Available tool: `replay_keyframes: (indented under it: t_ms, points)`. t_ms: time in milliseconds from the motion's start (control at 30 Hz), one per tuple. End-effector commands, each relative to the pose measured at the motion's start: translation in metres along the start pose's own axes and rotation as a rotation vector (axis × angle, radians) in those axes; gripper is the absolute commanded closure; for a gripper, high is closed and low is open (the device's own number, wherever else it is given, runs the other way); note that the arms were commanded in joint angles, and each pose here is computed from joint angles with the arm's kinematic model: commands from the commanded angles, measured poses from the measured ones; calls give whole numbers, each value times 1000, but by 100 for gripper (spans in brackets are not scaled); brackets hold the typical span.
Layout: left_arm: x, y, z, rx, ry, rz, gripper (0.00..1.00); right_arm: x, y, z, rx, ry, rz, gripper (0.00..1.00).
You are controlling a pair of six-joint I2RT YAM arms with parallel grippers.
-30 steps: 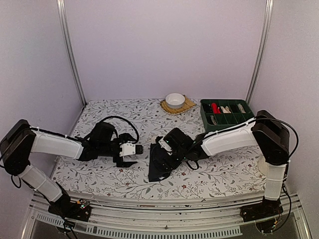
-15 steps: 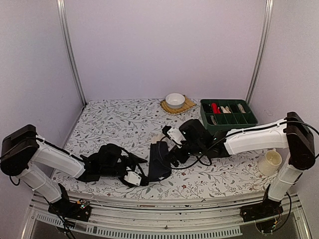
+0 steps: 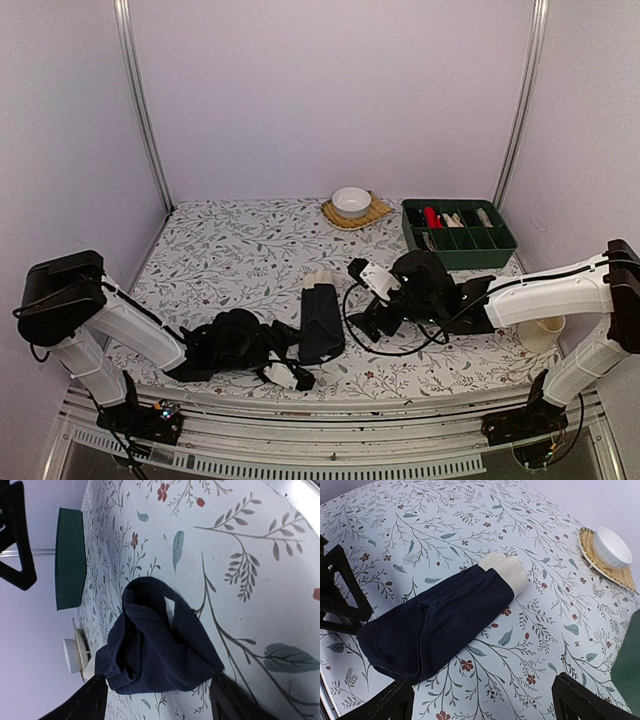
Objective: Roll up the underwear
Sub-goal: Roll the underwear at the center of the board.
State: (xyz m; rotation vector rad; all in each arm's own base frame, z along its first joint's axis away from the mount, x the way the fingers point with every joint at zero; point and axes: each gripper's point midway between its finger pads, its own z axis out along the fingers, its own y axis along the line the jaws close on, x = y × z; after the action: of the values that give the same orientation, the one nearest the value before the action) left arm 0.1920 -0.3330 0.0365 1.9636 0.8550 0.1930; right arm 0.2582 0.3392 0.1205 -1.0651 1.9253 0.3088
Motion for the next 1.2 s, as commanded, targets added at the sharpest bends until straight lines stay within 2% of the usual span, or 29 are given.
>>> replay_keyframes:
  t_ms: [0,133,233,333,600,733,967,1167]
  points:
    - [4,-48,1,120,40,66,27,-13,0,-6,20,-58,-11,1]
    - [7,-53,7,122,75,65,33,-10,5,-3,23,-46,-35,1]
    - [7,-51,11,115,86,34,46,-8,8,-2,24,-39,-52,1]
    - [6,-46,13,111,85,12,65,-8,13,-2,18,-47,-68,1]
    - [-1,-31,13,147,42,-83,83,-1,21,2,10,-52,-126,1]
    - [1,-28,13,180,37,-130,99,2,23,4,16,-66,-157,2]
    - [4,-10,17,235,22,-247,100,4,42,-4,-83,-124,-227,5]
    - [3,8,15,335,-42,-401,100,18,73,-11,-135,-202,-451,8]
